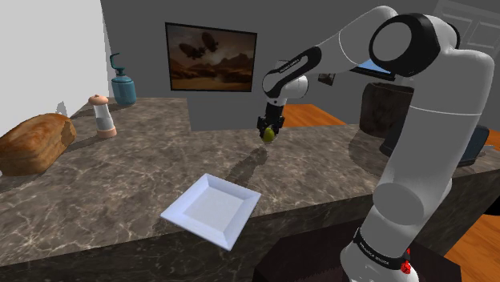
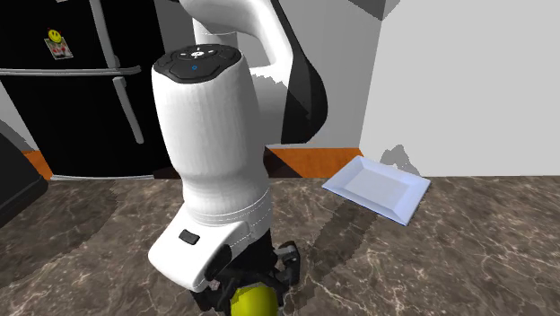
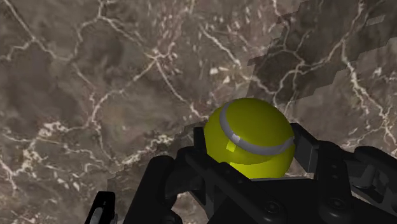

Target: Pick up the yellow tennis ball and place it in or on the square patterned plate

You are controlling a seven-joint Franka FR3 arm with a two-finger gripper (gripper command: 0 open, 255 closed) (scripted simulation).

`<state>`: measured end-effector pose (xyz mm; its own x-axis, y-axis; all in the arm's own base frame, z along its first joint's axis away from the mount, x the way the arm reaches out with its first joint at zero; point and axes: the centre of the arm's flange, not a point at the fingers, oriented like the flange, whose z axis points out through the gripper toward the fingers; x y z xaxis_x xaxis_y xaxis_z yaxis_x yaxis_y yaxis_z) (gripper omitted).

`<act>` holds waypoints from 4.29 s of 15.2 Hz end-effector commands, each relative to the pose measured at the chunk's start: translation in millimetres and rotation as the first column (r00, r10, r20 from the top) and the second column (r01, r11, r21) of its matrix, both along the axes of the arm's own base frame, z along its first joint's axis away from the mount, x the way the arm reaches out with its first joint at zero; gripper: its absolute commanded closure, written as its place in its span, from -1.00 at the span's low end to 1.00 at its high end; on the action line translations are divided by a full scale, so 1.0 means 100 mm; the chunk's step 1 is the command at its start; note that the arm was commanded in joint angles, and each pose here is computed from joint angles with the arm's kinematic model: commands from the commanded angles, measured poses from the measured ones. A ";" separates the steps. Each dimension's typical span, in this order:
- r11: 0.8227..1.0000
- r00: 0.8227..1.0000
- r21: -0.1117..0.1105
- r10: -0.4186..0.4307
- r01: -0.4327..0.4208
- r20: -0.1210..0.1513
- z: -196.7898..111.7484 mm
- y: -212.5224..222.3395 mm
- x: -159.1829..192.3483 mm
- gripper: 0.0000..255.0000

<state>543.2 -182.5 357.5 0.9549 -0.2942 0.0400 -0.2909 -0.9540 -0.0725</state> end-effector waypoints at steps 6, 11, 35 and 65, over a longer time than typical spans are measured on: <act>1.000 1.000 0.000 0.000 0.000 0.000 0.37 -0.01 0.00 1.00; 1.000 1.000 0.000 0.000 0.000 0.000 0.63 -0.01 0.00 1.00; 1.000 1.000 0.000 0.000 0.000 0.000 0.69 2.88 -0.91 1.00; 1.000 1.000 0.000 0.000 0.000 0.000 -0.04 4.45 -1.40 1.00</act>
<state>402.9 262.6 353.6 0.9549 -0.2943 0.0396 -0.2910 -0.9540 -0.0722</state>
